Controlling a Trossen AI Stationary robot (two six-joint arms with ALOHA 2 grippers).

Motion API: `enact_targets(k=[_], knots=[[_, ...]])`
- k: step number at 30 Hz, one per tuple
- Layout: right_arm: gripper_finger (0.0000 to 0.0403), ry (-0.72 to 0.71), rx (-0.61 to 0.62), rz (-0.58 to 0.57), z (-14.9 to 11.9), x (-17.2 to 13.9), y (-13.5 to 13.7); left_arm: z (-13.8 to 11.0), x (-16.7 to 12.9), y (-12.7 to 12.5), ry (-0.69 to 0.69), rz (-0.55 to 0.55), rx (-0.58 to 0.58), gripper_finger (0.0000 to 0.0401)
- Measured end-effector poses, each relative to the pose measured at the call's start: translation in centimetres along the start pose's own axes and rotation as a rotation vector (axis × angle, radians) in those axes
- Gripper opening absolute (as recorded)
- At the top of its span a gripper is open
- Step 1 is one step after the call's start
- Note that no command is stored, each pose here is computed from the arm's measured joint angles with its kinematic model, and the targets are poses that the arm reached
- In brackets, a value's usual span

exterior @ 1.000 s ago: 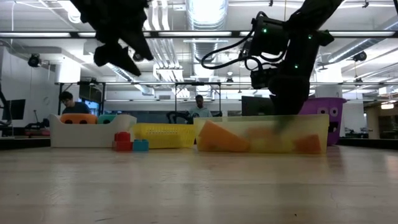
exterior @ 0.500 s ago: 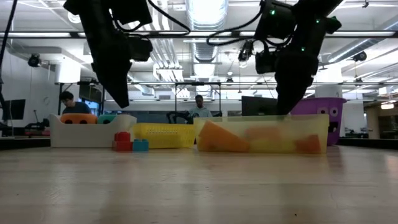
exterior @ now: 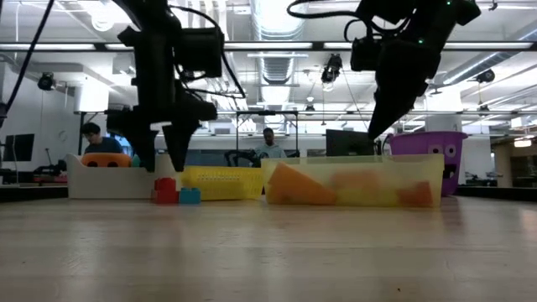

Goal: Pick & Place Toys
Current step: Put the red game piece into the yellow bin

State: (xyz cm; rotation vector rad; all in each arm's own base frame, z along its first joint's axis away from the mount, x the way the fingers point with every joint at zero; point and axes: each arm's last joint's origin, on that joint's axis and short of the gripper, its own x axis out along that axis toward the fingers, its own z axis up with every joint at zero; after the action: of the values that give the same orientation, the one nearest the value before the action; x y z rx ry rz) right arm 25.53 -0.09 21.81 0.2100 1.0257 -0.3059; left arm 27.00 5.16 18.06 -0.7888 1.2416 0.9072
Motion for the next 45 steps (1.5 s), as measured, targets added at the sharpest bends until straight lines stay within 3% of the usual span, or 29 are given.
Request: enact_targets(k=[12,21,32,35,40,45], knots=[[0.0268,-0.009,-0.083,0.013,-1.0,-0.4,2.0,0.2,2.4,-0.3,0.047,0.089,-0.277,0.0290],[0.0268,-0.030,-0.142,-0.016,-1.8,-0.7,3.5,0.1,2.4,-0.2,0.040,0.116,-0.339,0.0286],[0.0268,-0.048,-0.072,-0.027,-1.9,-0.8,3.8,-0.2,2.3,0.0,0.054,0.135,-0.342,0.0176],[0.0268,-0.070,-0.060,-0.015,-1.7,-0.8,4.0,-0.2,2.3,0.0,0.047,0.139,-0.320,0.0163],[0.0268,-0.088,-0.064,-0.003,-1.6,-0.8,4.2,-0.2,2.3,0.0,0.046,0.139,-0.302,0.0175],[0.0268,-0.095,-0.065,-0.019,-1.6,-0.8,4.1,-0.2,2.3,0.0,0.051,0.136,-0.283,0.0227]])
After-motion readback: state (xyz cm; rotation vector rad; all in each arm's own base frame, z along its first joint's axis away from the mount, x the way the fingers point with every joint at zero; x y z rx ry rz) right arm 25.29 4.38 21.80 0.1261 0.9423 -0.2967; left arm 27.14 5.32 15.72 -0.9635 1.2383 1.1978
